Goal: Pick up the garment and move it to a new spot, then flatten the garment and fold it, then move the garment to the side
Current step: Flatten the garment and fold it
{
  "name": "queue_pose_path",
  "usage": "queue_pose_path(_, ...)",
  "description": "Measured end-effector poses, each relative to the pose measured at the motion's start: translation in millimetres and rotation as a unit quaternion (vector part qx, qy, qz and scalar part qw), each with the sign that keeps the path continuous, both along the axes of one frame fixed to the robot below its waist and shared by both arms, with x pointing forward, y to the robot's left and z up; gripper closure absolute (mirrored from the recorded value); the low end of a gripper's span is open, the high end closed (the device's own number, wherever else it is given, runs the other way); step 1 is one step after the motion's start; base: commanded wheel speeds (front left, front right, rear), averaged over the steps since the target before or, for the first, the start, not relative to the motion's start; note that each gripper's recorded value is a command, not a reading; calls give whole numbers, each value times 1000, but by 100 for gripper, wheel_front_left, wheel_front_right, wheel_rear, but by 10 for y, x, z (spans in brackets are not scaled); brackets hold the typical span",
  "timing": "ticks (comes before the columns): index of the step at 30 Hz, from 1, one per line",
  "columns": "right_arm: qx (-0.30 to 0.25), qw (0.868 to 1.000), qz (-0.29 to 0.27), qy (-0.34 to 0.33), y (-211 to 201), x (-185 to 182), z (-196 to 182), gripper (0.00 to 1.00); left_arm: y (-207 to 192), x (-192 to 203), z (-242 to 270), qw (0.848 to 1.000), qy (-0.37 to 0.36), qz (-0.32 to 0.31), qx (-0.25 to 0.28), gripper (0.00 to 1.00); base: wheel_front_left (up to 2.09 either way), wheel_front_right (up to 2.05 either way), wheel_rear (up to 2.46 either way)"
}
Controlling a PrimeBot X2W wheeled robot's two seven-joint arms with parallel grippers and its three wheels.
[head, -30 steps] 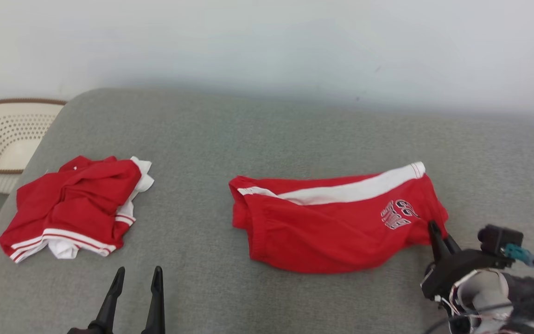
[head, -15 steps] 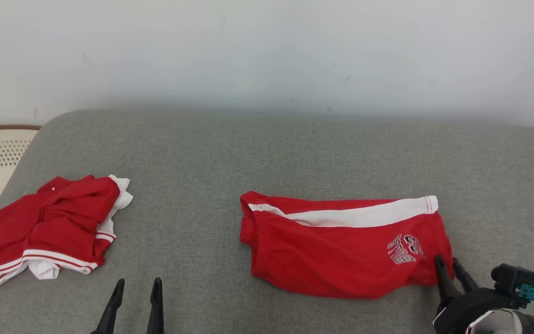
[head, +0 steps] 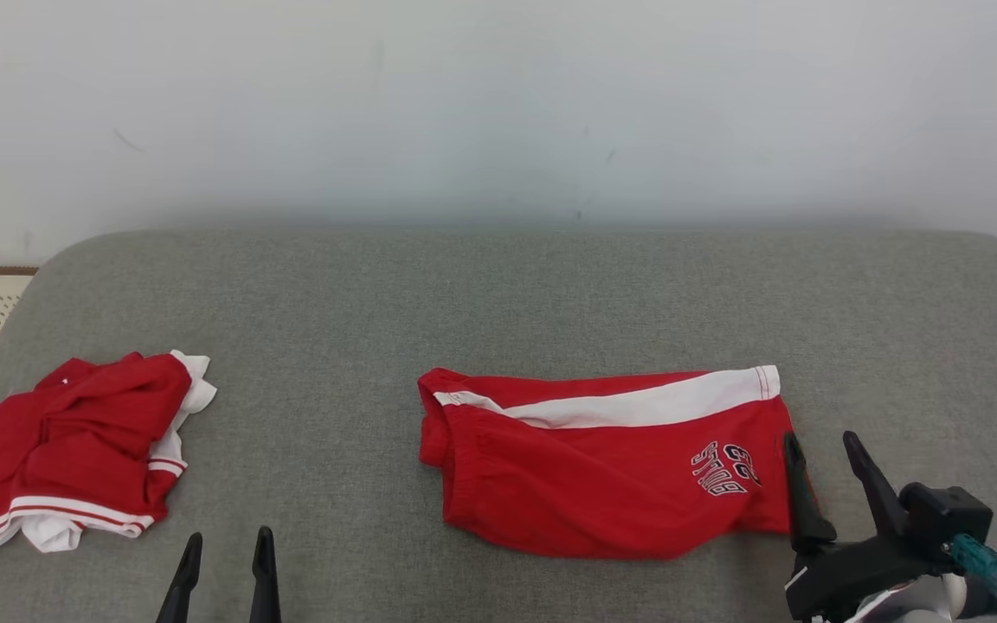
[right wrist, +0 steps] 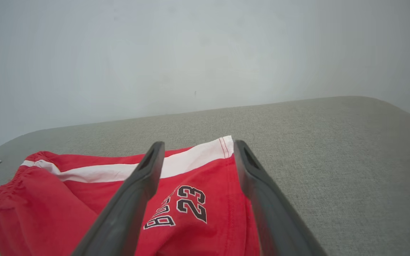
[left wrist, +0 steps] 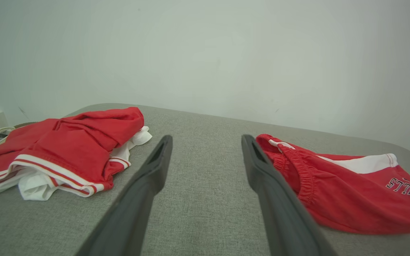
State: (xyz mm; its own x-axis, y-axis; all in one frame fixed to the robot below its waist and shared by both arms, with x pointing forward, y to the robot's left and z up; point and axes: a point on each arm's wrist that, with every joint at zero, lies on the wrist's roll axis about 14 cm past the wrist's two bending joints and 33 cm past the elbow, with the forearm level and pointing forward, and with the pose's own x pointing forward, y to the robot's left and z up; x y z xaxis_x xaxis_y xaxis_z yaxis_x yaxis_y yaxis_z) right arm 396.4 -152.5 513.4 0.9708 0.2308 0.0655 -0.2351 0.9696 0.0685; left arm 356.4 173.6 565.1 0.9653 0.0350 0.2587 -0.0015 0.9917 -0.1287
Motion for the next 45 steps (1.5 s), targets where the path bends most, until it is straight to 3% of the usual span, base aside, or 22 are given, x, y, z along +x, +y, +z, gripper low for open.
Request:
queue_pose_path(11,-12,997,-44,-56,-178,-266,246,0,-38,10,19,1000,-3,-1,2,0,0,0,0)
queue_pose_path(20,-8,998,-57,-39,-187,-434,113,0,-42,2,-62,1000,9,-3,23,0,0,0,0)
queue_pose_path(45,-16,998,-55,-25,-152,-419,43,0,-11,-7,-115,999,17,0,34,0,0,0,0)
